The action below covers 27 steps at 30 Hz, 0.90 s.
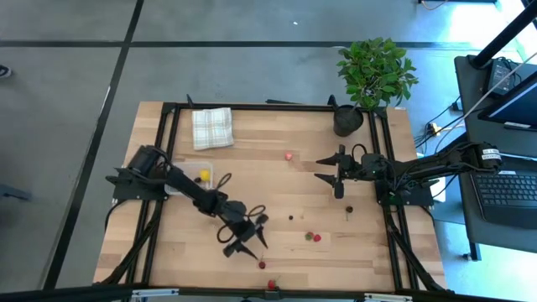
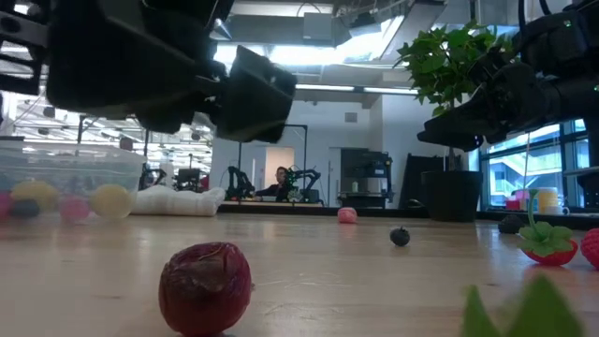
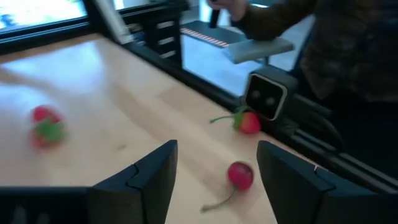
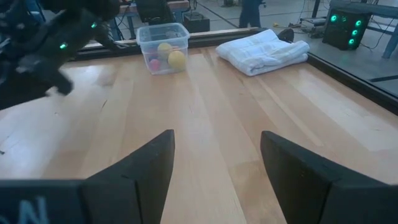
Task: Pick and placing Produce into tupperware
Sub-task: Put the left red cherry into the transparent bin
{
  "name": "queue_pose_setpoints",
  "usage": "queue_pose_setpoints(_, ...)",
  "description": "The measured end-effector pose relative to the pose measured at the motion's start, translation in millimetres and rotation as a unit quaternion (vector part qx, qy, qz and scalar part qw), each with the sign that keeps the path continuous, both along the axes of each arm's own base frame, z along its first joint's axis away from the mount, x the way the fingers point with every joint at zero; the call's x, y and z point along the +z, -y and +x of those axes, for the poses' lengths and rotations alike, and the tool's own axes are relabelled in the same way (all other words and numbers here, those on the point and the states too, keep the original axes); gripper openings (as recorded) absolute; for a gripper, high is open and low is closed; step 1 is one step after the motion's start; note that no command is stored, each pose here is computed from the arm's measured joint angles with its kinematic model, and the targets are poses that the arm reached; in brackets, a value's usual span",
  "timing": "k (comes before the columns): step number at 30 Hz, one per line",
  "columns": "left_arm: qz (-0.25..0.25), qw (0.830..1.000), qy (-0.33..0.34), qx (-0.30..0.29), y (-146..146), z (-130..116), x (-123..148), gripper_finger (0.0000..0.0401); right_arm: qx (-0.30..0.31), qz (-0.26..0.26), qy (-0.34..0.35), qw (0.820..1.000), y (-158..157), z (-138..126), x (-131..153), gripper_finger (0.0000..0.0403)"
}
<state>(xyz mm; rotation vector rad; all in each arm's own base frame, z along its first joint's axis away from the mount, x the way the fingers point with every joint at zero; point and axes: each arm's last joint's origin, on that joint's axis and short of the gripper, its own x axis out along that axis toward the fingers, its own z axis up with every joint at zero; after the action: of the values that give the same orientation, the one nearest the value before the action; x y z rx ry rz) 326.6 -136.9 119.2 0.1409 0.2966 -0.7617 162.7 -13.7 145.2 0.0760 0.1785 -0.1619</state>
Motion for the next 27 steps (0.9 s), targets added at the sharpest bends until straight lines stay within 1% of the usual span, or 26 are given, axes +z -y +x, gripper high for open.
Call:
queue_pose_setpoints(4,0.001,0.999,0.011,-0.049,13,17,-8,0.0209,0.000,0.000,0.000,1.000,0,0,0,0.0240)
queue_pose_setpoints(8,-0.011,0.997,-0.004,-0.083,17,28,-18,0.0205,0.000,0.000,0.000,1.000,0,0,0,0.0240)
queue_pose_setpoints(14,-0.012,0.996,-0.007,-0.085,17,30,-21,0.0196,-0.002,0.012,-0.005,1.000,0,0,-1,0.0240)
queue_pose_setpoints(22,0.003,0.996,-0.007,-0.093,21,28,-24,0.0179,-0.003,0.013,-0.008,1.000,0,0,-2,0.0240)
queue_pose_setpoints(27,0.015,0.997,-0.018,-0.075,20,27,-26,0.0165,-0.002,0.014,-0.008,1.000,0,0,-2,0.0240)
